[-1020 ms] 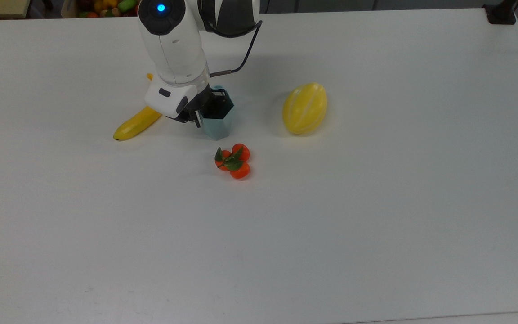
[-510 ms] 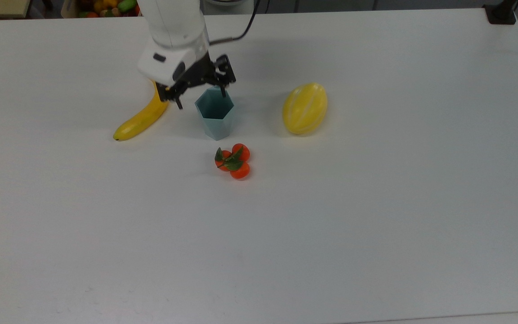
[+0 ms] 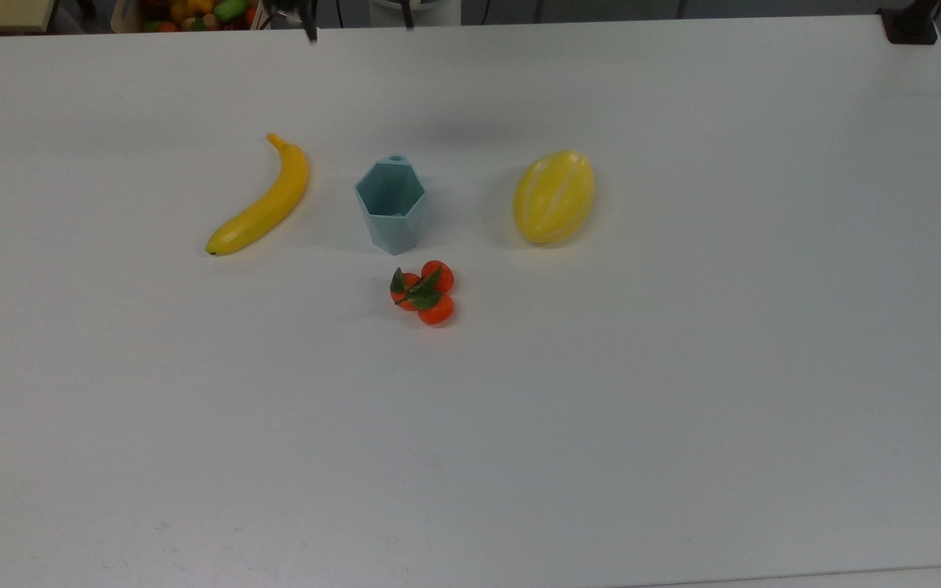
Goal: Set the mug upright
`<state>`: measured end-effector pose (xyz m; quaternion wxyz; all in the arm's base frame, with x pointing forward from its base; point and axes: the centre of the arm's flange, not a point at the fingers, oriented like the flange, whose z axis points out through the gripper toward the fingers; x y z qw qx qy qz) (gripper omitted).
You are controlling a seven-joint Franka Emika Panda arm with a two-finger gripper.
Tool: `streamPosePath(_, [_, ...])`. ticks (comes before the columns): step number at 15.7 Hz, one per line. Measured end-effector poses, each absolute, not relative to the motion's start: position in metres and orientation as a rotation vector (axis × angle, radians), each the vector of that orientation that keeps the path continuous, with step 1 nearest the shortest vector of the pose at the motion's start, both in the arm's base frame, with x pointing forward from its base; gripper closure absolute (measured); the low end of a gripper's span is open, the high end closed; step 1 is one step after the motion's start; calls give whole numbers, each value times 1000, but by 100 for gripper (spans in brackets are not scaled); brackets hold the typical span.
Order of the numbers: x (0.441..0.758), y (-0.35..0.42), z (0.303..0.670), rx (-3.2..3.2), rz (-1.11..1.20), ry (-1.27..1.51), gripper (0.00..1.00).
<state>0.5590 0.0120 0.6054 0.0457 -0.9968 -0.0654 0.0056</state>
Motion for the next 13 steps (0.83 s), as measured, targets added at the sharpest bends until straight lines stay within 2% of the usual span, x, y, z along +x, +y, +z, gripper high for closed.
streamPosePath(3, [543, 27, 641, -3051, 63, 27, 0])
streamPosePath(5, [539, 34, 644, -3051, 93, 94, 0])
streamPosePath(7, [539, 41, 638, -3055, 104, 98, 0])
streamPosePath(10, [553, 37, 636, -3049, -40, 90, 0])
streamPosePath(13, [561, 21, 638, -3049, -146, -57, 0])
